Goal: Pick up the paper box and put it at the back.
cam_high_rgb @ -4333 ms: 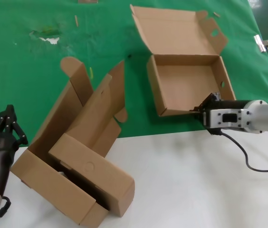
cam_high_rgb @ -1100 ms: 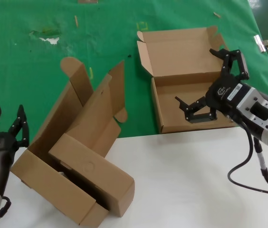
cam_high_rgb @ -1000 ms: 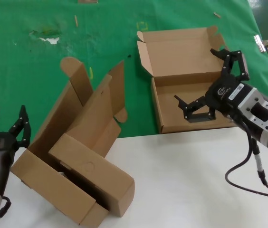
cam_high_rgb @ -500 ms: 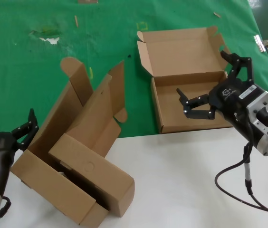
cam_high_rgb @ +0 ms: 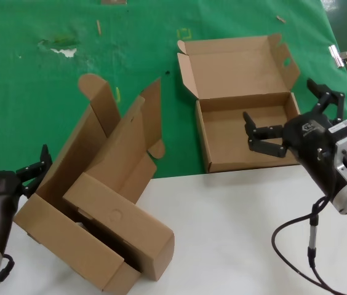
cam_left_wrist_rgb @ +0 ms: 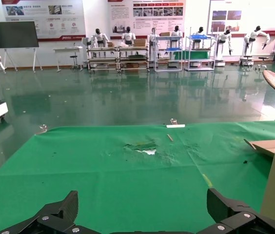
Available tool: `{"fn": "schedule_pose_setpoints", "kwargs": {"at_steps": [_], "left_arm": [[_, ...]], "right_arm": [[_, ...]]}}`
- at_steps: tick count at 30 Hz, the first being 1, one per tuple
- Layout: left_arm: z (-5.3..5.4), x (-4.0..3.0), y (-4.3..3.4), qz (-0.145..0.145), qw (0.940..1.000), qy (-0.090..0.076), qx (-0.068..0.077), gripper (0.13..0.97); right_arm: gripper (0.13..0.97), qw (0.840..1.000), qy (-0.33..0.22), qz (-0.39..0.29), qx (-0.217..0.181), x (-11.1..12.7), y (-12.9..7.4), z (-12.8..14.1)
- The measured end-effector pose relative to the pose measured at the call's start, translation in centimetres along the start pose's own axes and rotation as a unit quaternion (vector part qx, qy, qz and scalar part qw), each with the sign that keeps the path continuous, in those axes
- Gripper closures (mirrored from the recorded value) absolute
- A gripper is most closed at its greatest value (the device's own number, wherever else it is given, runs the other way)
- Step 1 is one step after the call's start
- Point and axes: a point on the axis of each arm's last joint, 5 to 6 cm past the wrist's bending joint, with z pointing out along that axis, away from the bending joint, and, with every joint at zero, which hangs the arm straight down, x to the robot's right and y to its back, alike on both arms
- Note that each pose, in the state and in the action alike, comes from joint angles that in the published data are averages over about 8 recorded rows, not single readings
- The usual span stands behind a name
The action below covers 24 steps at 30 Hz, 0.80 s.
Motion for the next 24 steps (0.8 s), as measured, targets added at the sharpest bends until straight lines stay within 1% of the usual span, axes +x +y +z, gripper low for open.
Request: {"fn": "schedule_pose_setpoints", "kwargs": {"at_steps": [9,17,24], "left_arm": [[0.0,0.00,0.00,0.000,1.0000,0.000,0.000,0.137],[0.0,0.00,0.00,0.000,1.0000,0.000,0.000,0.134],[0.0,0.00,0.00,0.000,1.0000,0.000,0.000,0.132]], "right_arm": [[0.130,0.997,0.047,0.057,-0.015,-0.8,1.7,-0.8],[0.130,0.990,0.088,0.104,-0.034,-1.6,3.3,-1.6],[0.130,0.987,0.099,0.116,-0.041,-1.8,3.7,-1.8]]}}
